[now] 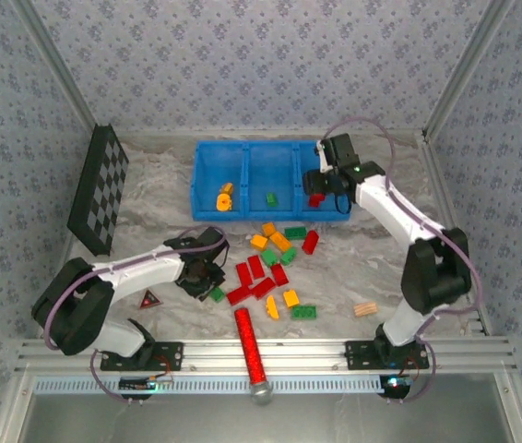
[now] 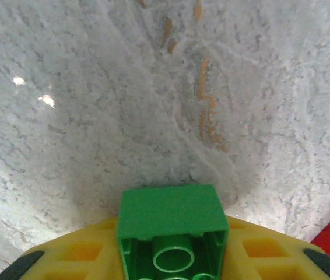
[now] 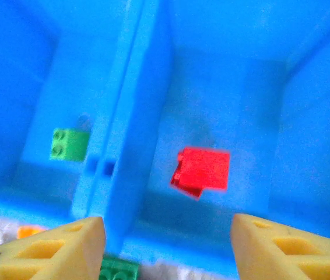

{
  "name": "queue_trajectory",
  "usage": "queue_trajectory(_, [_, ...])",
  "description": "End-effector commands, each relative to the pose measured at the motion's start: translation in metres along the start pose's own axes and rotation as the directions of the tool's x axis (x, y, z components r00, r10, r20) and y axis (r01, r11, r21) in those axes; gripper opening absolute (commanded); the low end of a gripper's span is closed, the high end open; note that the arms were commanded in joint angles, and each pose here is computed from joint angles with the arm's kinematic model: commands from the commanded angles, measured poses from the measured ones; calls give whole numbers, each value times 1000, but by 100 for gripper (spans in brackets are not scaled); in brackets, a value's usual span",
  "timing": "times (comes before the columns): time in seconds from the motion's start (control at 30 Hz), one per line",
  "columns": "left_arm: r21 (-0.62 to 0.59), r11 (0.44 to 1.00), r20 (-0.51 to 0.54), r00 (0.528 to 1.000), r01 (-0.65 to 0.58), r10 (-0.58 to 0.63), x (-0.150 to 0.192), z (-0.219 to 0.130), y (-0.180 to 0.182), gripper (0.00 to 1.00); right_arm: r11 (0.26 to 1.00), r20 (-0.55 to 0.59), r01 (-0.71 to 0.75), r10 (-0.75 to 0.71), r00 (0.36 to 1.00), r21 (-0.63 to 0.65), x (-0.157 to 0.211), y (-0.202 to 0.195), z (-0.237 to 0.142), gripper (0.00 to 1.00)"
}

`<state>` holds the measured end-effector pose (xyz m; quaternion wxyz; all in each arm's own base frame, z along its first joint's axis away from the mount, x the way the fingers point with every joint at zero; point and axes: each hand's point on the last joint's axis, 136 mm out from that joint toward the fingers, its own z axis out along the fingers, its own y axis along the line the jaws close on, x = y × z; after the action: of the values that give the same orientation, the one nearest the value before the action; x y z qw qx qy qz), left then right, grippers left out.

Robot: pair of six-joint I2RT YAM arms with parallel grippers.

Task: Sort the legos into containers by color
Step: Pick up the lego from the middle-left of the table, then place the lego in the container.

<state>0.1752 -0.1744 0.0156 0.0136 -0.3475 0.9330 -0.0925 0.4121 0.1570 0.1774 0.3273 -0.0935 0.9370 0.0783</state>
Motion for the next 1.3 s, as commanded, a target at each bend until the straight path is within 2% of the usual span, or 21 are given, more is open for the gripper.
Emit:
queue_trajectory(0.0, [30, 999, -43, 999, -12, 13, 6, 18, -13, 30, 999, -95, -39, 36, 995, -22, 49, 10, -14, 61])
queue_trajectory(0.13, [77, 994, 10, 997, -77, 76, -9, -3, -41, 27, 996, -151, -72, 64, 986, -48, 100, 24, -29, 61])
queue_trajectory(0.23, [85, 979, 125, 977, -187, 175, -29, -39, -72, 27, 991, -191, -96, 76, 979, -97, 139, 41, -38, 61])
queue_trajectory(0.4, [125, 934, 300, 910, -336, 287, -55, -92, -131, 26, 975, -217, -138, 98, 971, -176, 185, 70, -53, 61])
queue_trajectory(0.57, [137, 886, 424, 835, -442, 351, -74, -118, -187, 26, 969, -234, -139, 89, 968, -203, 214, 84, -59, 62])
queue_trajectory(0.7, [88, 853, 498, 764, -514, 409, -88, -121, -232, 26, 973, -235, -84, 32, 971, -216, 228, 92, -60, 64])
queue_trajectory(0.9, [59, 818, 533, 711, -572, 459, -100, -105, -290, 26, 971, -237, -47, -10, 971, -233, 239, 101, -56, 66])
queue_trajectory(1.1, [37, 806, 482, 717, -590, 503, -101, -65, -321, 27, 975, -267, -13, -48, 962, -223, 249, 105, -50, 68])
queue_trajectory(1.27, [30, 811, 426, 742, -584, 518, -99, -32, -327, 27, 978, -288, 14, -75, 955, -208, 258, 107, -45, 68])
